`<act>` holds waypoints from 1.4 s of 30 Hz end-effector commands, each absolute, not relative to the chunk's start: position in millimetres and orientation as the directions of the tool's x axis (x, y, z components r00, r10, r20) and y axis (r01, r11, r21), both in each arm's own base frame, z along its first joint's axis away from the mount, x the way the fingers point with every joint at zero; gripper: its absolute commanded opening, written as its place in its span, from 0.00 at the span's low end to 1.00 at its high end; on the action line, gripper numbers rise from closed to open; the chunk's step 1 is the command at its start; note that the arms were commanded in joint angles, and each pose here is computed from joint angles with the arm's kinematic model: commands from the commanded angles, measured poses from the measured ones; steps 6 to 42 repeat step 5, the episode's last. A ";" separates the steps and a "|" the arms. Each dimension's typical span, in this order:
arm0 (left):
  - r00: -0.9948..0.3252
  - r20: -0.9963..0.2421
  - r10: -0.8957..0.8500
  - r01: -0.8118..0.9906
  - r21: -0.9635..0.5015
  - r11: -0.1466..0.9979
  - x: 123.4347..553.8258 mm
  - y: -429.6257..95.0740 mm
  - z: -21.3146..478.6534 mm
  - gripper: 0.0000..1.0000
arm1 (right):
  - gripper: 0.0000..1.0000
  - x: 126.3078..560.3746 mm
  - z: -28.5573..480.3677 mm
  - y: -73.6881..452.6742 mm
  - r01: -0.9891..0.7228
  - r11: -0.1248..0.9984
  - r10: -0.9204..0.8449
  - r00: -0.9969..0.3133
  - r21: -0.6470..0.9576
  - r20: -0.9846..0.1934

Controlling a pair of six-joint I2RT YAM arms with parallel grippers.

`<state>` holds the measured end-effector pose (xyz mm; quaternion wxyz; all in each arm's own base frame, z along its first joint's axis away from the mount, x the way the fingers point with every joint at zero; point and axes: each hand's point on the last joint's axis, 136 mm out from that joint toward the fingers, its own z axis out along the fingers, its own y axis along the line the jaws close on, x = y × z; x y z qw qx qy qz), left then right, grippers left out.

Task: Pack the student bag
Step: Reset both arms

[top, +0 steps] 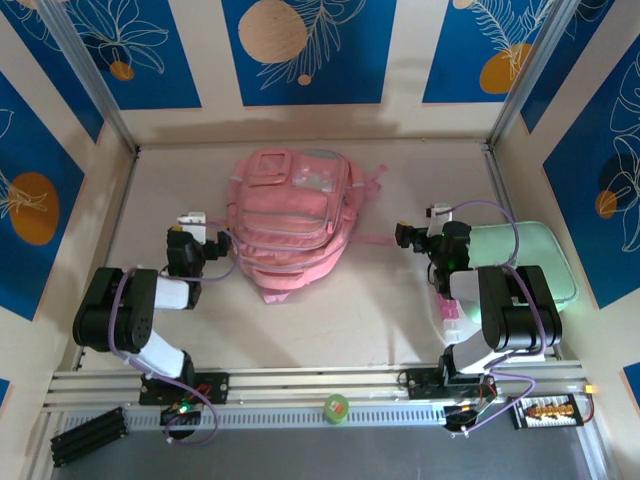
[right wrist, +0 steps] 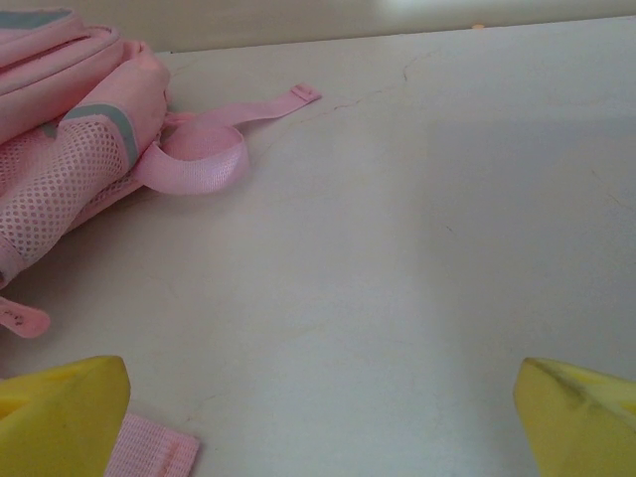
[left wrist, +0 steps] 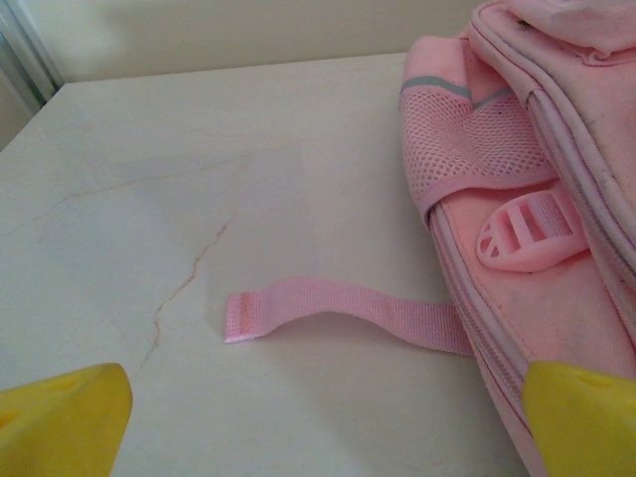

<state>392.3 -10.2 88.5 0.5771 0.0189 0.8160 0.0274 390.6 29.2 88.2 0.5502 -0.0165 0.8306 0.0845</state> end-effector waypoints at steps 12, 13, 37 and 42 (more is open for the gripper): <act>-0.322 -0.945 0.064 -0.002 0.068 0.998 395.0 -11.7 91.4 1.00 | 0.99 396.3 93.2 27.0 -0.111 0.986 0.074 -0.383 0.126 -0.921; -0.322 -0.945 0.064 -0.002 0.068 0.998 395.0 -11.7 91.4 1.00 | 0.99 396.3 93.2 27.0 -0.111 0.986 0.074 -0.383 0.126 -0.921; -0.322 -0.945 0.064 -0.002 0.068 0.998 395.0 -11.7 91.4 1.00 | 0.99 396.3 93.2 27.0 -0.111 0.986 0.074 -0.383 0.126 -0.921; -0.322 -0.945 0.064 -0.002 0.068 0.998 395.0 -11.7 91.4 1.00 | 0.99 396.3 93.2 27.0 -0.111 0.986 0.074 -0.383 0.126 -0.921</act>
